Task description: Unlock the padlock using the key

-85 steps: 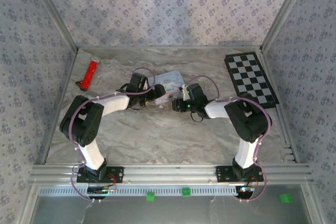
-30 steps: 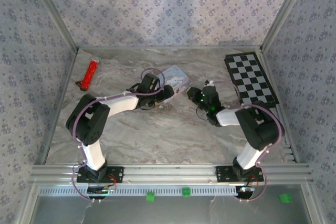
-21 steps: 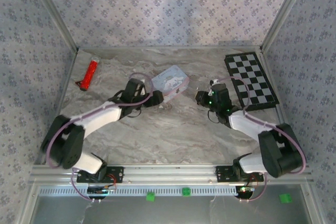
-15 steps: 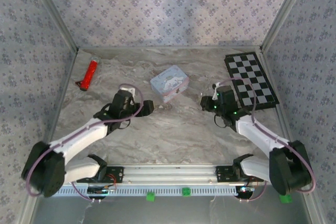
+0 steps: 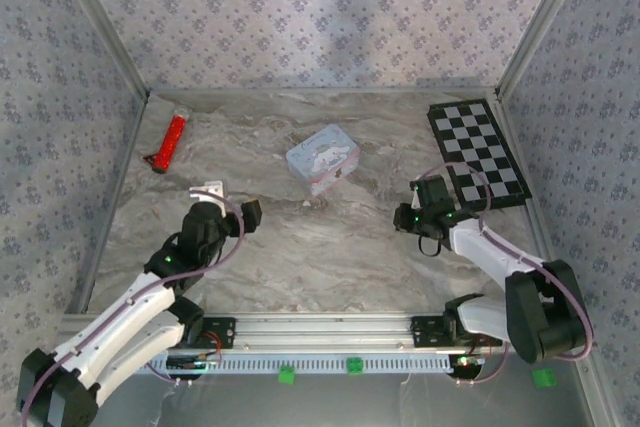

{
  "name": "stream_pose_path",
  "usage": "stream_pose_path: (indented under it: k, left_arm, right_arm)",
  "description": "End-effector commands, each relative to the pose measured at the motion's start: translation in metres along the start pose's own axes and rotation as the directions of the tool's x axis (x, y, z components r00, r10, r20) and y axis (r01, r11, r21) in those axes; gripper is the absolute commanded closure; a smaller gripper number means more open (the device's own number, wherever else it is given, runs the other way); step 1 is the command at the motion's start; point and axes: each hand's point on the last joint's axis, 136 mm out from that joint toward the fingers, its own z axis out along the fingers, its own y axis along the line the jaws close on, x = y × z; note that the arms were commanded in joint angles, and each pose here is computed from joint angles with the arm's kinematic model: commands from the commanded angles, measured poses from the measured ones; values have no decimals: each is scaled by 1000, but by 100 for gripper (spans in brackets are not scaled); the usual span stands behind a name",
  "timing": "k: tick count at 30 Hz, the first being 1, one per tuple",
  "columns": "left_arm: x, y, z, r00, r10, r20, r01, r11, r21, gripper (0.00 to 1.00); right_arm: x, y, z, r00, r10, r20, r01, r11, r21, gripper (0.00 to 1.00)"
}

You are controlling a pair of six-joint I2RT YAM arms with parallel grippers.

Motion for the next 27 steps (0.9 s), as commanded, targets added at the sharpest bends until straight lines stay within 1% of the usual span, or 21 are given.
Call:
stream_pose_path:
  k: [1, 4, 6, 8, 9, 12, 14, 16, 20, 23, 24, 26, 27]
  left_arm:
    - [-9, 10, -2, 999, 14, 48, -12, 999, -44, 0]
    - [-7, 13, -3, 999, 9, 48, -7, 999, -54, 0]
    - [-6, 17, -3, 998, -18, 56, 22, 997, -68, 0]
    - [-5, 16, -3, 997, -45, 63, 49, 997, -58, 0]
    - [-4, 16, -2, 997, -53, 63, 57, 997, -55, 0]
    - [-7, 20, -3, 995, -70, 77, 76, 994, -73, 0]
    - [-9, 22, -4, 993, -75, 89, 82, 993, -86, 0]
    - [-13, 27, -6, 991, -86, 100, 97, 989, -112, 0]
    - [-23, 41, -9, 986, -95, 139, 119, 977, -176, 0]
    - [-36, 47, -15, 980, -94, 176, 132, 967, -219, 0]
    - [-41, 50, -18, 978, -92, 187, 136, 961, -243, 0]
    - [-52, 62, -23, 972, -61, 227, 133, 939, -317, 0]
    - [-59, 67, -25, 968, -39, 249, 128, 927, -353, 0]
  right_arm:
    - [8, -5, 6, 999, 23, -24, -24, 1000, -7, 97]
    - [10, -5, 7, 999, 34, -39, -35, 999, -13, 93]
    - [9, -12, 6, 998, 52, -24, -52, 998, 17, 84]
    - [6, -16, 3, 998, 68, -4, -68, 997, 34, 77]
    - [4, -18, 1, 997, 75, 7, -76, 996, 42, 71]
    - [0, -21, -4, 996, 80, 34, -82, 995, 52, 58]
    - [-2, -19, -8, 998, 53, 33, -54, 998, 45, 52]
    - [-4, -25, -15, 999, 40, 36, -44, 995, 94, 49]
    - [-20, -31, -34, 994, 20, 106, -35, 989, 144, 38]
    - [-41, -29, -57, 980, -30, 196, -2, 987, 163, 36]
    - [-53, -32, -69, 968, -79, 239, 28, 978, 209, 36]
    - [-70, -38, -88, 941, -130, 311, 41, 960, 276, 37]
    - [-81, -36, -98, 917, -186, 353, 78, 951, 299, 36]
